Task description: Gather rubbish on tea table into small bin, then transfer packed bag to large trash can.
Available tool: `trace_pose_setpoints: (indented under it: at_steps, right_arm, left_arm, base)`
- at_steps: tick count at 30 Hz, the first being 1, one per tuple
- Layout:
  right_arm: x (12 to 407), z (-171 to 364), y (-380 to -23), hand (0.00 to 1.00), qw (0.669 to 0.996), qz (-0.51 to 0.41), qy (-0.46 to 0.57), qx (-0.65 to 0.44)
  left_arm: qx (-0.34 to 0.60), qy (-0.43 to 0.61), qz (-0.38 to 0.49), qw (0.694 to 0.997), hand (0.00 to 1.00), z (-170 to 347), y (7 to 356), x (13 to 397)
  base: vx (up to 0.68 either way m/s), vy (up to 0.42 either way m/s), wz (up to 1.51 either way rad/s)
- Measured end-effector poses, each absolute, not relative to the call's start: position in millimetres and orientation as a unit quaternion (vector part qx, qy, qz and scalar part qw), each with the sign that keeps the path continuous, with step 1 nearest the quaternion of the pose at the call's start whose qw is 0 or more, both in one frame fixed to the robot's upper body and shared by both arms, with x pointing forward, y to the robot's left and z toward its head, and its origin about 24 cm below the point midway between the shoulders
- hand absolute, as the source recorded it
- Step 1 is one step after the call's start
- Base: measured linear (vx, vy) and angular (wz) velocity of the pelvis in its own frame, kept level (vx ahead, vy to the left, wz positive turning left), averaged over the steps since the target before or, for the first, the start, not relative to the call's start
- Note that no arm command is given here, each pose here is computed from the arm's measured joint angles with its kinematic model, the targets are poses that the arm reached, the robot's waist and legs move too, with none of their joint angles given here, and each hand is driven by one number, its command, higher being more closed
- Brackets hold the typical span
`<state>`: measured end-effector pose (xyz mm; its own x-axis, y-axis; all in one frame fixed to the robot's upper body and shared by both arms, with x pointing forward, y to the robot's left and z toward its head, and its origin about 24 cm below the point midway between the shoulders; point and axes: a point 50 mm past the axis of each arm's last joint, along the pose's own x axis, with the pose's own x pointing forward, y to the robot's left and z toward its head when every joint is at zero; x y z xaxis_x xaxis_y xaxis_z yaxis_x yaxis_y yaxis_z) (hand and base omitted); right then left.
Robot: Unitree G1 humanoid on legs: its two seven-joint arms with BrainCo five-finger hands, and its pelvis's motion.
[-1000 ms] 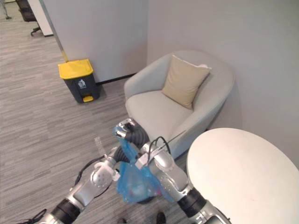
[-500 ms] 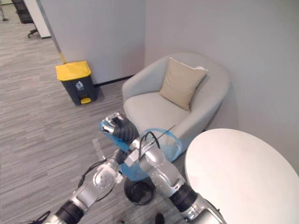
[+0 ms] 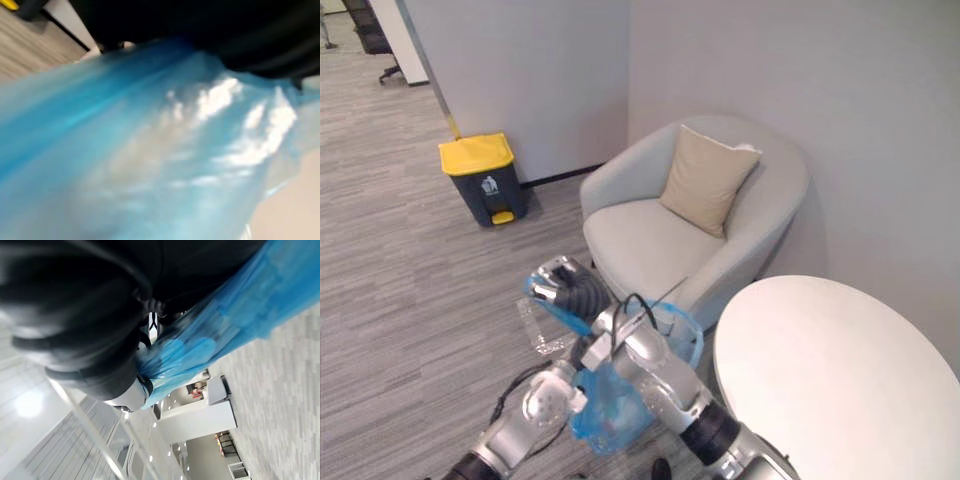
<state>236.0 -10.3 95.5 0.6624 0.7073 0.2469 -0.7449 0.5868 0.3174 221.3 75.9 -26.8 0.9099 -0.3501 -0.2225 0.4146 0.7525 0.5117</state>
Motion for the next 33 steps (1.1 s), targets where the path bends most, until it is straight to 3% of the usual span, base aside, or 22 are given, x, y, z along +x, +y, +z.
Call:
trace_pose_setpoints:
  at_steps: [2,3,14,20,26,33]
  right_arm:
    - [236.5,85.7,-14.5,1.00,0.896,0.394,-0.030,0.201]
    - [236.6,80.5,-17.5,0.00,0.900,0.386,-0.022,0.203]
    - [241.2,51.1,-33.8,0.00,0.935,0.334,0.001,0.117]
    - [249.1,52.5,-47.9,0.00,0.955,0.295,-0.037,-0.015]
    - [251.8,87.9,-111.6,0.00,0.966,0.155,-0.149,-0.141]
    - [235.3,85.5,-160.7,0.00,0.981,-0.008,-0.153,-0.121]
  left_arm:
    - [0.290,0.068,-0.200,0.934,1.00,-29.8,78.4,221.7]
    - [0.288,0.073,-0.191,0.936,1.00,-30.2,82.3,223.4]
    - [0.203,0.094,-0.101,0.969,1.00,-24.1,105.5,235.9]
    - [0.189,0.096,-0.070,0.975,1.00,-21.0,117.5,240.4]
    - [0.178,0.119,-0.006,0.977,1.00,-25.7,149.0,236.4]
    - [0.131,0.173,0.069,0.974,1.00,-43.6,178.1,211.6]
  base:
    - [0.00,0.000,0.00]
    - [0.00,0.000,0.00]
    - [0.00,-0.004,0.07]
    - [0.00,0.000,0.00]
    - [0.00,0.000,0.00]
    - [0.00,0.000,0.00]
